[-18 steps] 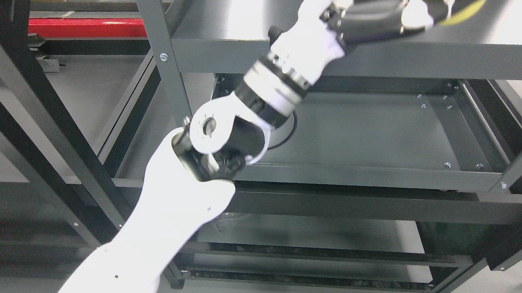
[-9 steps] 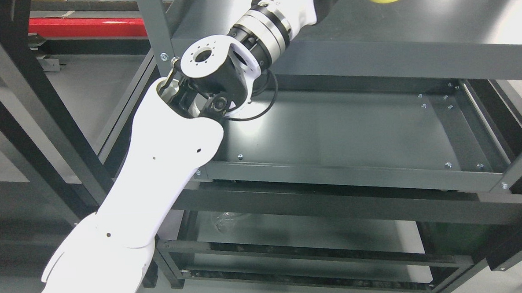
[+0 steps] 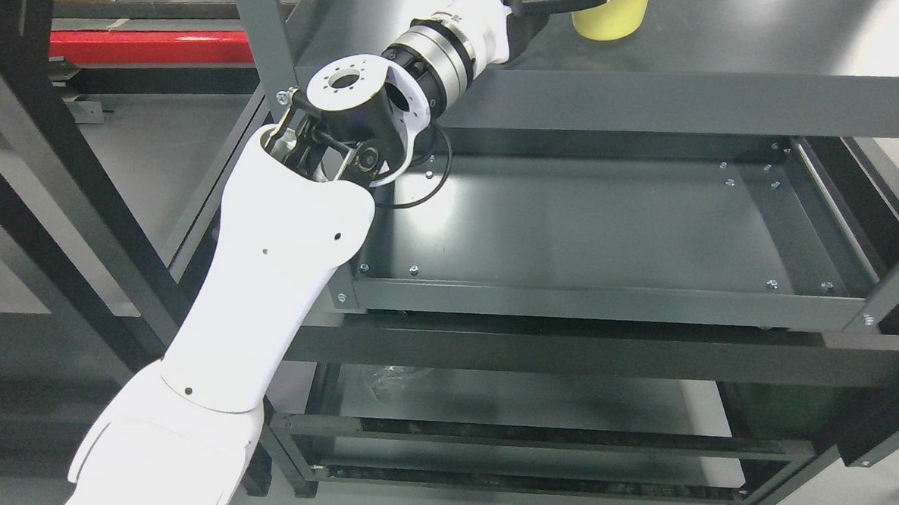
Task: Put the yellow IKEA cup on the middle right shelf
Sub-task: 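Open the left hand and release the cup on the shelf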
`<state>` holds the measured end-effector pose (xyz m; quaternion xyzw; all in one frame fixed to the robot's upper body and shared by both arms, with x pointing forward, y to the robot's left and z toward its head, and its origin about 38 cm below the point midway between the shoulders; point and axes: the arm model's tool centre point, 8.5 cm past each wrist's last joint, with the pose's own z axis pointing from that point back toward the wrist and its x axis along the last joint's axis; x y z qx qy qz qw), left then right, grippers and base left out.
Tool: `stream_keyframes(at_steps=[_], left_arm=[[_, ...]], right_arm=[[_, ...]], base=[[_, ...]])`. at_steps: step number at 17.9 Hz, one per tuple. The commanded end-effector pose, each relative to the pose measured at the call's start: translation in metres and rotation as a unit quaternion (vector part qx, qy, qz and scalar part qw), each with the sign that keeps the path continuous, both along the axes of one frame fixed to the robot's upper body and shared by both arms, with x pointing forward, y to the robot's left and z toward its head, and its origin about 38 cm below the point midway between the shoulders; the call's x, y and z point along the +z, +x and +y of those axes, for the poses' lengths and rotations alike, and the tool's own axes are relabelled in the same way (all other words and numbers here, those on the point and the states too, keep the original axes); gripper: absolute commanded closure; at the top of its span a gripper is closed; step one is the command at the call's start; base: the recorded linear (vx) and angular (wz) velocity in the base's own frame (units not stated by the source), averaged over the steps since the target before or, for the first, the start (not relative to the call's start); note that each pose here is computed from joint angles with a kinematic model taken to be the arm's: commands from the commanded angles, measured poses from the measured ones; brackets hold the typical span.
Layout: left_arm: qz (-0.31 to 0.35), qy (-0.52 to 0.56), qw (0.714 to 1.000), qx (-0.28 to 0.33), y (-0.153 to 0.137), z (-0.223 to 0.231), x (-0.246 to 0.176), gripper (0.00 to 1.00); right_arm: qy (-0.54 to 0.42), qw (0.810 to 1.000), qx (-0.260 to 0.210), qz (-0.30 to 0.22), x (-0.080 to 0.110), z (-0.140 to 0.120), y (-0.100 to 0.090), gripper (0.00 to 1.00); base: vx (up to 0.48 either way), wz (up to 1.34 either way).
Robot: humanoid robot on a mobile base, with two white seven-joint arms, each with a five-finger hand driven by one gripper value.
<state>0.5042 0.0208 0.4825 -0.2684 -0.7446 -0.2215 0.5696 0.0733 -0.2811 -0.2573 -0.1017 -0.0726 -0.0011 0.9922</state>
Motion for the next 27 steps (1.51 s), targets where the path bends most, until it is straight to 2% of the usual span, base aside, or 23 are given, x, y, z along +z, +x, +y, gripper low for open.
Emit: stream_keyframes(at_steps=[1, 3, 5, 14, 22, 23, 27], left_arm=[[0.025, 0.008, 0.999, 0.036, 0.022, 0.019, -0.012, 0.16], [0.008, 0.017, 0.999, 0.045, 0.02, 0.02, -0.009, 0.06], [-0.007, 0.017, 0.999, 0.047, 0.015, 0.019, -0.002, 0.02], [-0.109, -0.047, 0.993, 0.023, -0.038, 0.036, 0.064, 0.01], [-0.149, -0.067, 0.987, 0.008, -0.066, 0.043, 0.086, 0.01], [-0.156, -0.064, 0.986, -0.013, -0.072, 0.041, 0.088, 0.01], [-0.185, 0.003, 0.965, -0.185, -0.097, 0.018, 0.074, 0.04]], right_arm=[[-0.006, 1.0, -0.004, 0.006, 0.0, -0.01, -0.009, 0.01], [-0.006, 1.0, -0.004, 0.006, 0.0, -0.01, -0.009, 0.01], [-0.006, 1.0, -0.004, 0.006, 0.0, -0.01, -0.009, 0.01], [-0.006, 1.0, -0.004, 0.006, 0.0, -0.01, -0.009, 0.01], [-0.006, 1.0, -0.004, 0.006, 0.0, -0.01, -0.009, 0.01], [-0.006, 1.0, -0.004, 0.006, 0.0, -0.01, -0.009, 0.01], [-0.006, 1.0, -0.004, 0.006, 0.0, -0.01, -0.009, 0.01]], base=[[0.0, 0.0], [0.0, 0.0], [0.0, 0.0], [0.0, 0.0], [0.0, 0.0], [0.0, 0.0], [0.0, 0.0]])
